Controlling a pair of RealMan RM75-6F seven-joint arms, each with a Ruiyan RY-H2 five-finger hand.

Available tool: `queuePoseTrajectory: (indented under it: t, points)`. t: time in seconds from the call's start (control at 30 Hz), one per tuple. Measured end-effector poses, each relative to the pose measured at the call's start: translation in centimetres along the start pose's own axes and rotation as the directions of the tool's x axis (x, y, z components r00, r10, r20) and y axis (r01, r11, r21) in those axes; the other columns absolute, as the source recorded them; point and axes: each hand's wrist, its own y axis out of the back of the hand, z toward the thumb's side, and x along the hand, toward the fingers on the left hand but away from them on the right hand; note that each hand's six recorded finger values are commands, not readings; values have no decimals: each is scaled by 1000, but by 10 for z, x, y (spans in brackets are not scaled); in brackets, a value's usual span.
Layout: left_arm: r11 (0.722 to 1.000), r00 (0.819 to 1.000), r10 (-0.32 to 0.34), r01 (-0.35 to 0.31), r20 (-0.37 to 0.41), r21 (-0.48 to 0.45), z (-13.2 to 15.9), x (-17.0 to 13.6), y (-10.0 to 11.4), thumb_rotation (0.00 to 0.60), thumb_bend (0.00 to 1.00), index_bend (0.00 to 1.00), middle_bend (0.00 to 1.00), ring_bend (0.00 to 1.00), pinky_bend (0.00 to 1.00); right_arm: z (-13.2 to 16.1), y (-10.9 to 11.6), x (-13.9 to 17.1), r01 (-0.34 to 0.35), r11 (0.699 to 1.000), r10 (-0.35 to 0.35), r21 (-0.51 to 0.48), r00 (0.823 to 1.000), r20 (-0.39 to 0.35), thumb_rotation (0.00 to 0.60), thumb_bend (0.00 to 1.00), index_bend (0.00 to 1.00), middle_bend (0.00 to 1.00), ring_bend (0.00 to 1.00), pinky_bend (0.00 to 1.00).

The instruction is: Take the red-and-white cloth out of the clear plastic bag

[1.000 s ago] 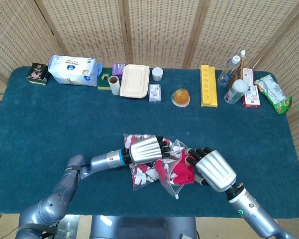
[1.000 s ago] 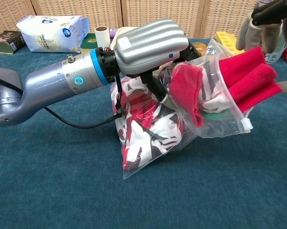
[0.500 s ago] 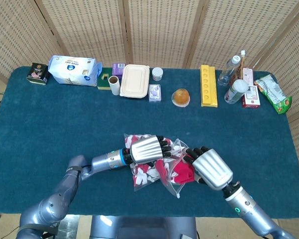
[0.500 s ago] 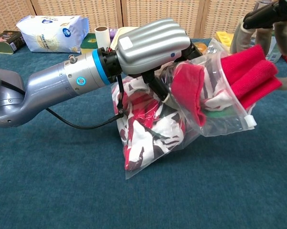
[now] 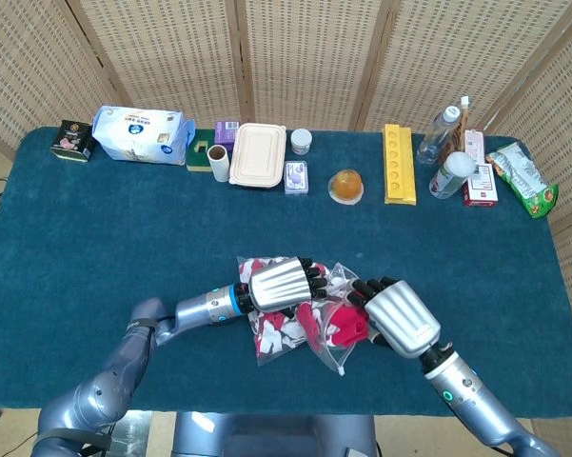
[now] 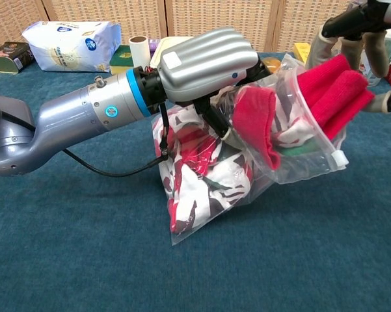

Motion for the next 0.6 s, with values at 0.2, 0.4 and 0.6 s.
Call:
queuePoseTrajectory:
  t: [0.2, 0.4, 0.6]
  points:
    - [1000, 1000, -1, 1, -6, -3, -1, 0, -1, 600, 468, 793, 643, 657, 694, 0, 2, -3, 31, 999, -31, -15, 1000, -3, 600, 503, 591, 416, 551, 608]
    - [1000, 1000, -2, 2, -15, -14, -1, 1, -2, 600, 466, 793, 643, 657, 694, -2, 0, -5, 51, 998, -51, -42, 999, 1, 600, 532, 638, 453, 580, 618]
    - [1000, 1000, -9, 8, -21, -20, -1, 0, -4, 600, 458, 793, 643, 653, 691, -5, 0, -6, 74, 995, -74, -73, 997, 12, 600, 571, 670, 479, 596, 618]
